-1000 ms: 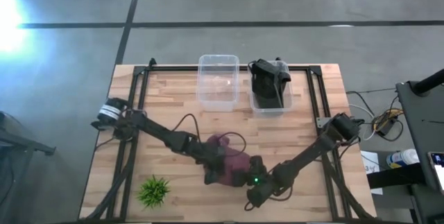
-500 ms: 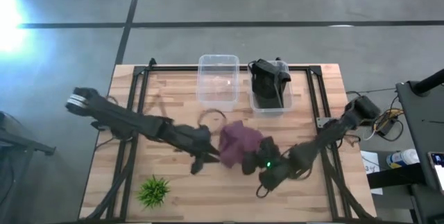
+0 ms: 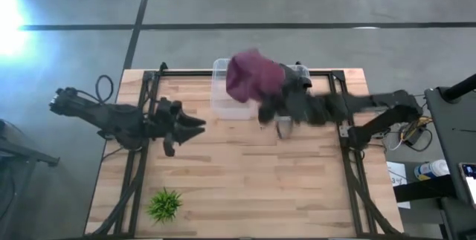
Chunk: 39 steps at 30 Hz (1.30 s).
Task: Pick & Place hat
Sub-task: Put the red cap into the left transparent bin, then return to Home Position
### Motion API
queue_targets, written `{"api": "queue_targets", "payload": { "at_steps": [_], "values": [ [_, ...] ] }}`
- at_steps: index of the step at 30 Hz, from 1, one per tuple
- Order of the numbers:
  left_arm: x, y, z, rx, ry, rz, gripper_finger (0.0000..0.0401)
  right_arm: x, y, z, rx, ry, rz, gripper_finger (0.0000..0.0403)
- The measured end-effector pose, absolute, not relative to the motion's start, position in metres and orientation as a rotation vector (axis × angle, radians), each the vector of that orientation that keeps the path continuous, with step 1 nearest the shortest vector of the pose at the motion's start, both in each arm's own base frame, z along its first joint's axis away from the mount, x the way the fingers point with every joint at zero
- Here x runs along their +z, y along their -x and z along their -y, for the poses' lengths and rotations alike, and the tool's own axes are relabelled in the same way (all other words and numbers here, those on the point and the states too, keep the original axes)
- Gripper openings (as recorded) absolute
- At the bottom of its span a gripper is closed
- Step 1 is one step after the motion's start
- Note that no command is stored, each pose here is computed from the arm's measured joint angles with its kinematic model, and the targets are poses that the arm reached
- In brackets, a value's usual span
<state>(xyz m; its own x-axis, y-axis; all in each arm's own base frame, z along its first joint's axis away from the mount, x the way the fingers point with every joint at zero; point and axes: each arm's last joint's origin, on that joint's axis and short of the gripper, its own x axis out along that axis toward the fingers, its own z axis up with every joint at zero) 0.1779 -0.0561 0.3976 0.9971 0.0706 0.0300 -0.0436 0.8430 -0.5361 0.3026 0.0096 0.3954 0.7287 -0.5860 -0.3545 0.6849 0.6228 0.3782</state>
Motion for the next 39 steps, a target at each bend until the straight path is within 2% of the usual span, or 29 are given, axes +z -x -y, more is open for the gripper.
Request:
{"api": "queue_targets", "payload": {
  "at_steps": [4,8,11,14,20,26,34,39],
  "values": [
    [0.397,-0.177,0.054,0.124,0.545,0.063,0.0135,0.374,-0.324,0.055,-0.68,-0.614,-0.349,0.0013],
    [0.39,-0.182,0.055,0.159,0.534,0.025,0.0135,0.331,-0.345,0.109,-0.657,-0.731,-0.507,0.0014],
    [0.386,-0.187,0.057,0.166,0.544,0.002,0.0135,0.303,-0.357,0.132,-0.71,-0.759,-0.577,0.0023],
    [0.384,-0.19,0.058,0.169,0.554,-0.006,0.0135,0.299,-0.368,0.139,-0.708,-0.715,-0.589,0.0051],
    [0.383,-0.192,0.059,0.17,0.545,-0.015,0.0135,0.32,-0.376,0.139,-0.631,-0.62,-0.562,0.0128],
    [0.383,-0.191,0.058,0.185,0.498,-0.012,0.0135,0.363,-0.347,0.115,-0.522,-0.428,-0.579,0.0175],
    [0.37,-0.197,0.052,0.133,0.373,-0.048,0.0135,0.391,-0.282,0.049,-0.394,-0.312,-0.553,0.0181],
    [0.343,-0.207,0.043,0.002,0.343,-0.048,0.0135,0.368,-0.233,0.01,-0.43,-0.344,-0.544,0.0176]
  ]
}}
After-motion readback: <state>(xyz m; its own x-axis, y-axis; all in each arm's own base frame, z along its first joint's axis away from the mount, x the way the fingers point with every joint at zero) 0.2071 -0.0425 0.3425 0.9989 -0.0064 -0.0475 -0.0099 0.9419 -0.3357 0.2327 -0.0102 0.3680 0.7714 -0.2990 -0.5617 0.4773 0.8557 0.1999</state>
